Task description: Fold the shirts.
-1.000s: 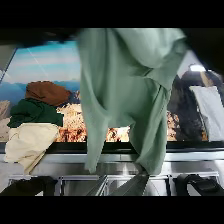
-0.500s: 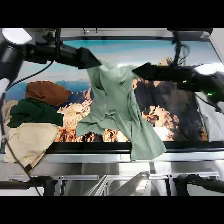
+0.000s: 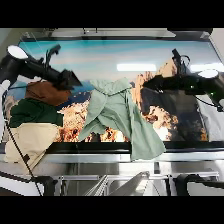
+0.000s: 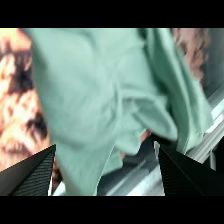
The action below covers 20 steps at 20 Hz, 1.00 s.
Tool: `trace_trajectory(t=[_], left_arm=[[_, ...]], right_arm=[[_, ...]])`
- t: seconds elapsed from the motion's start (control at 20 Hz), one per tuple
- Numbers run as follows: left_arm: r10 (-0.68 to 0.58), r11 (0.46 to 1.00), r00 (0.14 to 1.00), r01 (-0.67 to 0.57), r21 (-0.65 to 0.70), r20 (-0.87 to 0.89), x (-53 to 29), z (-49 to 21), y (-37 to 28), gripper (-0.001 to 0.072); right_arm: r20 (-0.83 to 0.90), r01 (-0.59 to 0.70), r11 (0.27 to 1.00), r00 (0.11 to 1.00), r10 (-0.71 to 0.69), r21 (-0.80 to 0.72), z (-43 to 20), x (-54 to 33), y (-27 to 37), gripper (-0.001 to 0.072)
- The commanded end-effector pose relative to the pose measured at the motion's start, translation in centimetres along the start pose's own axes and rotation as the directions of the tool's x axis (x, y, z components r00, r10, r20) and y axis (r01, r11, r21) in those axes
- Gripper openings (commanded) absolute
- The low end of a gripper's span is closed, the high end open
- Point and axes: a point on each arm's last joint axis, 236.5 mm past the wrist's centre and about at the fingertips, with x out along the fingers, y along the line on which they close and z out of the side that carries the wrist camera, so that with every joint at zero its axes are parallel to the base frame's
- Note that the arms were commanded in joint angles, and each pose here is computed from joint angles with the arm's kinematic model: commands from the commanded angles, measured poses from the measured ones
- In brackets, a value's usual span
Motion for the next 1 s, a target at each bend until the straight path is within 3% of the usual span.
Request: trace_trajectory(t=[0.0,0.25,0.3,0.35,0.4,0.55,0.65,0.7,0.8,0.9,0.95], left_arm=[[0.003,0.998,0.984,-0.014,-0.06,-0.18,4.0,-6.7,1.4,0.0711],[0.101,0.994,0.939,-0.108,-0.001,-0.329,10.7,-13.5,2.1,0.0711],[0.122,0.992,0.936,-0.126,0.009,-0.331,11.5,-13.9,2.3,0.0711],[0.136,0.99,0.937,-0.138,0.019,-0.321,12.1,-13.9,2.5,0.0711],[0.157,0.988,0.94,-0.154,0.031,-0.302,12.5,-13.5,2.7,0.0711],[0.184,0.983,0.953,-0.178,0.046,-0.239,12.7,-11.7,3.0,0.0651],[0.197,0.98,0.958,-0.191,0.051,-0.209,12.3,-10.5,2.9,0.012],[0.197,0.98,0.959,-0.189,0.057,-0.204,12.1,-10.2,2.7,0.0006],[0.195,0.98,0.961,-0.186,0.067,-0.198,11.8,-9.7,2.3,0.0007],[0.189,0.981,0.96,-0.177,0.076,-0.206,11.5,-9.6,1.9,0.0009],[0.185,0.982,0.96,-0.172,0.08,-0.21,11.3,-9.5,1.6,0.0009]], right_arm=[[-0.173,0.022,0.994,0.985,-0.003,0.111,-7.4,-1.2,-0.2,0.0025],[-0.197,0.063,0.973,0.98,-0.018,0.222,-18.6,-1.9,0.5,0.0034],[-0.204,0.072,0.965,0.979,-0.02,0.251,-20.6,-2.0,0.8,0.021],[-0.206,0.076,0.962,0.978,-0.021,0.262,-22.1,-2.1,1.0,0.0481],[-0.206,0.08,0.957,0.978,-0.021,0.28,-23.4,-2.2,1.0,0.0613],[-0.214,0.114,0.954,0.975,-0.054,0.278,-25.4,-2.2,0.2,0.0618],[-0.202,0.133,0.951,0.976,-0.077,0.278,-25.2,-2.0,-0.5,0.0617],[-0.19,0.142,0.952,0.978,-0.091,0.273,-24.9,-2.0,-0.9,0.0616],[-0.183,0.151,0.96,0.977,-0.109,0.235,-24.7,-1.6,-1.2,0.0608],[-0.152,0.126,0.963,0.984,-0.091,0.24,-24.0,-1.0,-0.5,0.045],[-0.12,0.099,0.961,0.99,-0.07,0.259,-23.2,-0.8,0.1,0.0437]])
